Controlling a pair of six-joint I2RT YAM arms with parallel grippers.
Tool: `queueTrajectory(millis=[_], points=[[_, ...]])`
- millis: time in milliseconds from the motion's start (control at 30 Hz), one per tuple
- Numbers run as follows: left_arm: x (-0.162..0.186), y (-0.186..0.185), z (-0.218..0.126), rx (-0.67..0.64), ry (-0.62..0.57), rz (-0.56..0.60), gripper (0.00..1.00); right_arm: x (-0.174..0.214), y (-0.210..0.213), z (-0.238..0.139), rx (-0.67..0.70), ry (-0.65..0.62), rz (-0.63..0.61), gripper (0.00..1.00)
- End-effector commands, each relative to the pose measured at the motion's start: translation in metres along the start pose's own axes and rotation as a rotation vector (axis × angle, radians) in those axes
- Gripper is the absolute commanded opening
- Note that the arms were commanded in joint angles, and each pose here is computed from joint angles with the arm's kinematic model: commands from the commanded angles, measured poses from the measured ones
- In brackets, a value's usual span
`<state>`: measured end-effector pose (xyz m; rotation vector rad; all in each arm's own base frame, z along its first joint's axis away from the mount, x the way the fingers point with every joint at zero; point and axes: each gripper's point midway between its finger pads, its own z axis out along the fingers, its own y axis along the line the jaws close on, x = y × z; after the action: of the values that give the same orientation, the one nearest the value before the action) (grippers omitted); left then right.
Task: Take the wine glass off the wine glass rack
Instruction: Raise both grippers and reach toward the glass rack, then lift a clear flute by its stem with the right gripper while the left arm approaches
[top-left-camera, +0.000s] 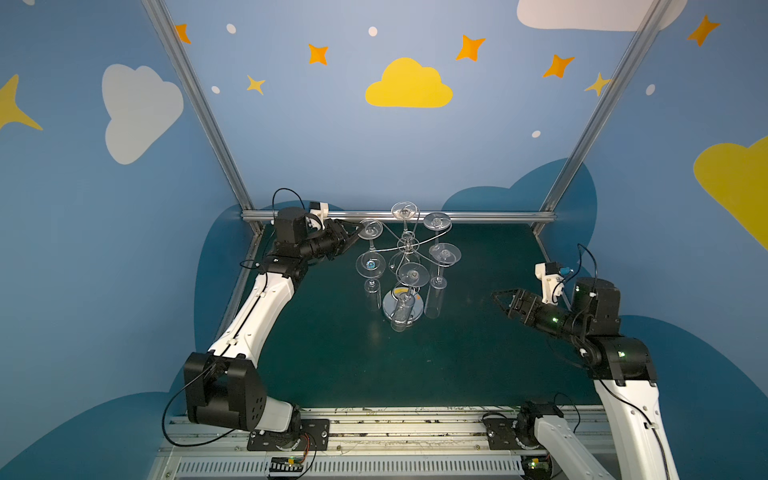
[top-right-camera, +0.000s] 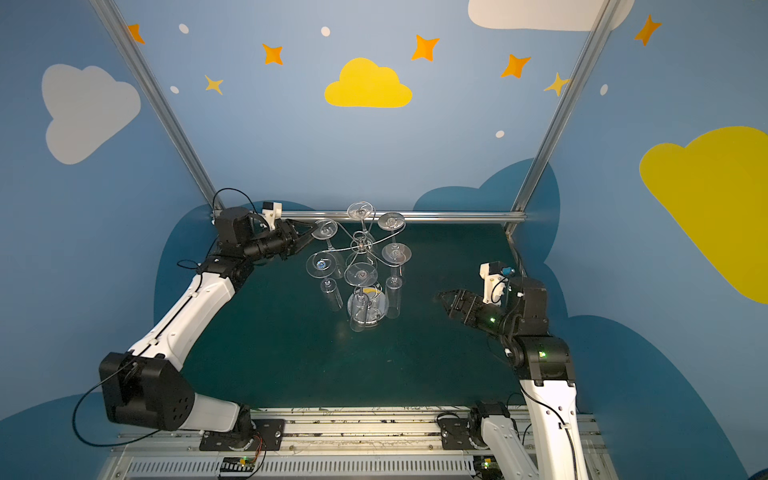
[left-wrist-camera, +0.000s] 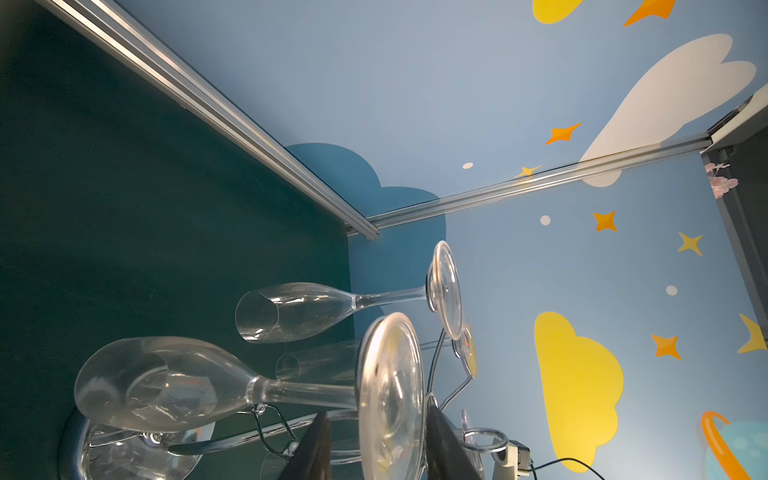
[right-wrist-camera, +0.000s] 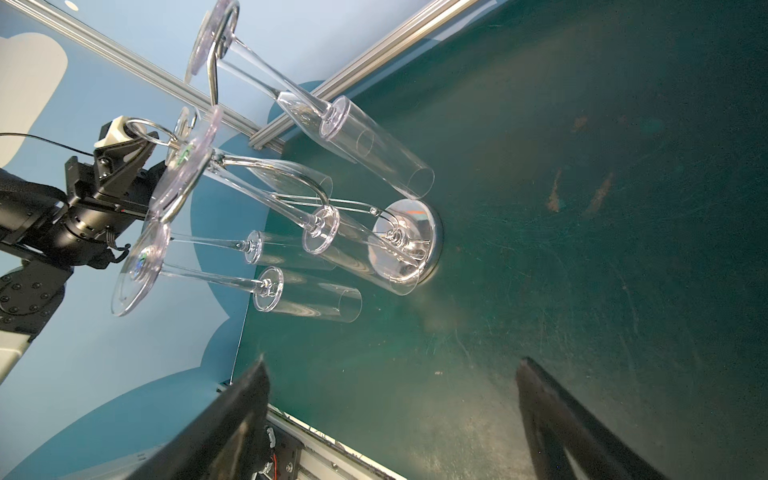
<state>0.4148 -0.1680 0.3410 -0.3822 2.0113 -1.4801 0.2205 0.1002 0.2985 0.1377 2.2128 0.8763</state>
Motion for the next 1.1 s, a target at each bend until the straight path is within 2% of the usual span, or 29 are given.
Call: queueTrajectory(millis=[0, 533, 767, 1067], points=[[-0.003, -0.001, 0.003, 0.0, -0.005, 0.008, 0.35, 0.003, -0.002, -0.002, 0.013, 0.0, -0.01, 0.9], [-0.002, 0.006, 0.004, -0.004, -0.014, -0.021, 0.15, 0.009, -0.012, -0.002, 0.057, 0.003, 0.007, 0.83], [0.0, 0.005, 0.004, 0.008, -0.01, -0.042, 0.03, 0.006, -0.009, -0.006, 0.051, -0.016, 0.006, 0.79], [-0.003, -0.015, -0.007, 0.059, -0.062, -0.104, 0.03, 0.006, -0.007, -0.01, 0.046, -0.034, 0.017, 0.72]])
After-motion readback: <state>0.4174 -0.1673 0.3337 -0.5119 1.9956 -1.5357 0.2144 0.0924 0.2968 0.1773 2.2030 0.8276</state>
